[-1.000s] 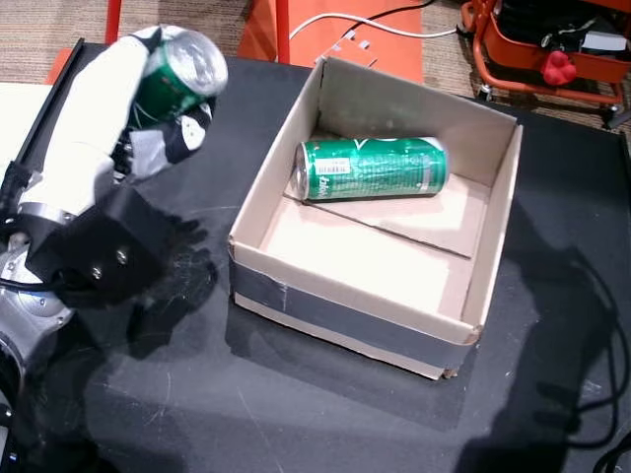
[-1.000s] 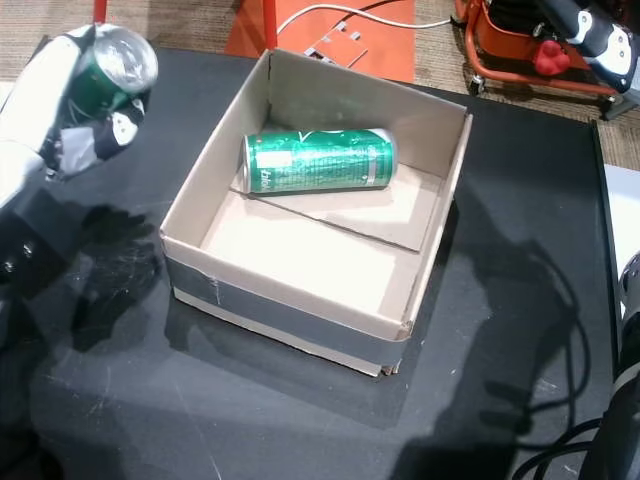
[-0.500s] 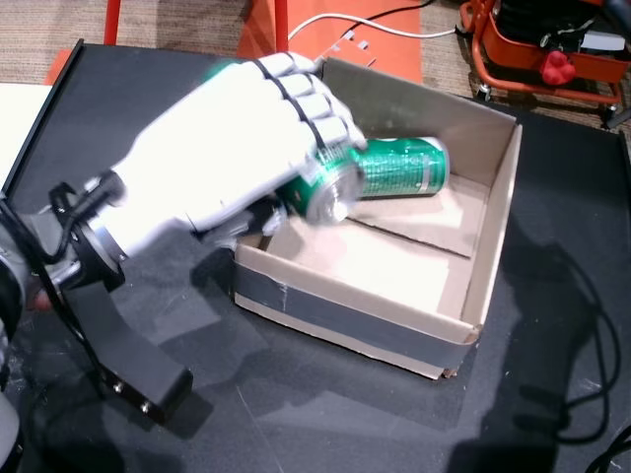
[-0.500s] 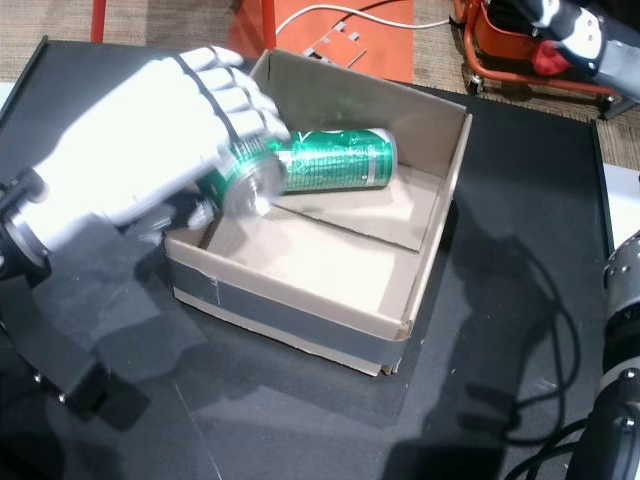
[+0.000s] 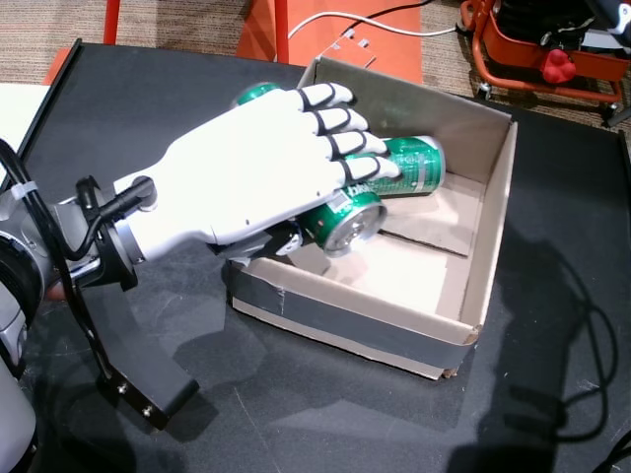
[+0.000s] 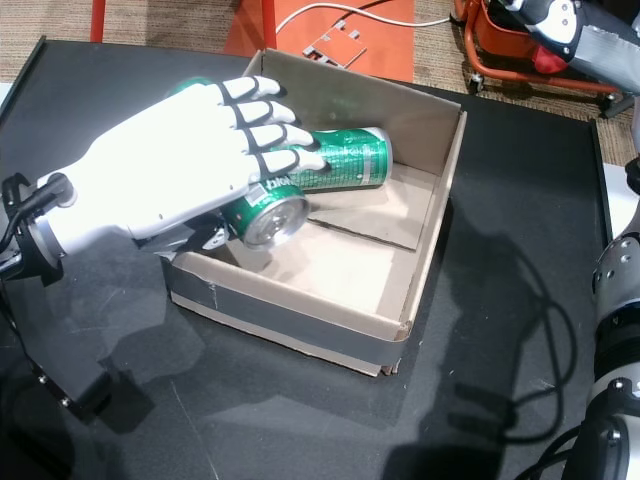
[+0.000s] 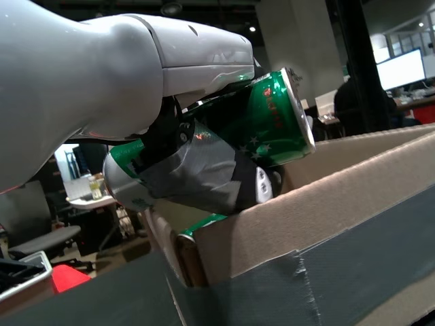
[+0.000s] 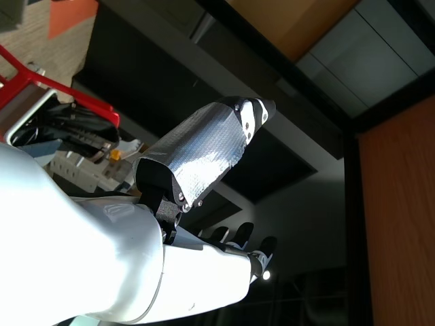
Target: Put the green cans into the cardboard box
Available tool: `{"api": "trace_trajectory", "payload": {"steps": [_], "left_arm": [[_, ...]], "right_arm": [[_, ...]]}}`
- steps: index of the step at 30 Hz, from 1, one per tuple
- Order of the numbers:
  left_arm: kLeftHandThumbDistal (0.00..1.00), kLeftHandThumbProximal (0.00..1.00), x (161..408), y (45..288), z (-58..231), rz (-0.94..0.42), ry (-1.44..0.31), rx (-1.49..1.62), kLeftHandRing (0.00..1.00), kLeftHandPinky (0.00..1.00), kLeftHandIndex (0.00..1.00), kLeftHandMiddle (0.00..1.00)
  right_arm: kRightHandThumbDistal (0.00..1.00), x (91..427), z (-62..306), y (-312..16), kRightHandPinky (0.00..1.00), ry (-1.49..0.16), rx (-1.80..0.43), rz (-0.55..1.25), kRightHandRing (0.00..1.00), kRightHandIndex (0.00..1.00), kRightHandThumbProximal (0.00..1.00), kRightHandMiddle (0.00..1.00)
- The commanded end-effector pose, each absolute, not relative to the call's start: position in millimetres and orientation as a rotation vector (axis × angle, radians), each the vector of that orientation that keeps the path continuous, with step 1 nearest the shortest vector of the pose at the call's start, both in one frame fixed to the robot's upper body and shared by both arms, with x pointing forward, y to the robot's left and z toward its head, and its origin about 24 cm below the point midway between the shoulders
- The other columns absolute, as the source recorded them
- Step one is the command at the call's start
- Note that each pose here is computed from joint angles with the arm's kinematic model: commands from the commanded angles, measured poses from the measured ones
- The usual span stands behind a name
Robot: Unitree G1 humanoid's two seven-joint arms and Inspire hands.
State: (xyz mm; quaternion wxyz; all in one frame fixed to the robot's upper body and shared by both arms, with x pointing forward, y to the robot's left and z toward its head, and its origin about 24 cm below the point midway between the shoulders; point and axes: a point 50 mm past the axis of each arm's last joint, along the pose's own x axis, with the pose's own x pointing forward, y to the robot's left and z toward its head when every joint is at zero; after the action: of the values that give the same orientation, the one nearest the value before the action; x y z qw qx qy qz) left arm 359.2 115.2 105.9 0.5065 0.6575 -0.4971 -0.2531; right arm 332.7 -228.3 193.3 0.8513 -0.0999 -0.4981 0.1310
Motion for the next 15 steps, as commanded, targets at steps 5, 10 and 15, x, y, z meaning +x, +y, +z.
{"api": "trace_trajectory", "payload": {"steps": [5,10,15], "left_arm": [[0.12,0.34,358.3,112.7,104.0,-0.664,-1.183,1.589,0.75,0.76,0.78,0.74],[0.15,0.33,358.0,112.4,102.8,-0.693,-1.148,1.585,0.75,0.75,0.78,0.74],[0.23,0.26,355.8,112.2,101.5,-0.703,-1.139,1.546,0.73,0.72,0.74,0.71]], "right_arm": [[1.00,330.4,191.9,-228.5,0.96,-1.054,-0.225,0.275,0.94,0.99,0.69,0.96],[1.00,330.7,191.7,-228.4,0.97,-1.055,-0.217,0.277,0.94,0.99,0.68,0.95],[1.00,330.6,192.0,-227.7,0.97,-1.059,-0.216,0.283,0.93,0.99,0.70,0.95]]}}
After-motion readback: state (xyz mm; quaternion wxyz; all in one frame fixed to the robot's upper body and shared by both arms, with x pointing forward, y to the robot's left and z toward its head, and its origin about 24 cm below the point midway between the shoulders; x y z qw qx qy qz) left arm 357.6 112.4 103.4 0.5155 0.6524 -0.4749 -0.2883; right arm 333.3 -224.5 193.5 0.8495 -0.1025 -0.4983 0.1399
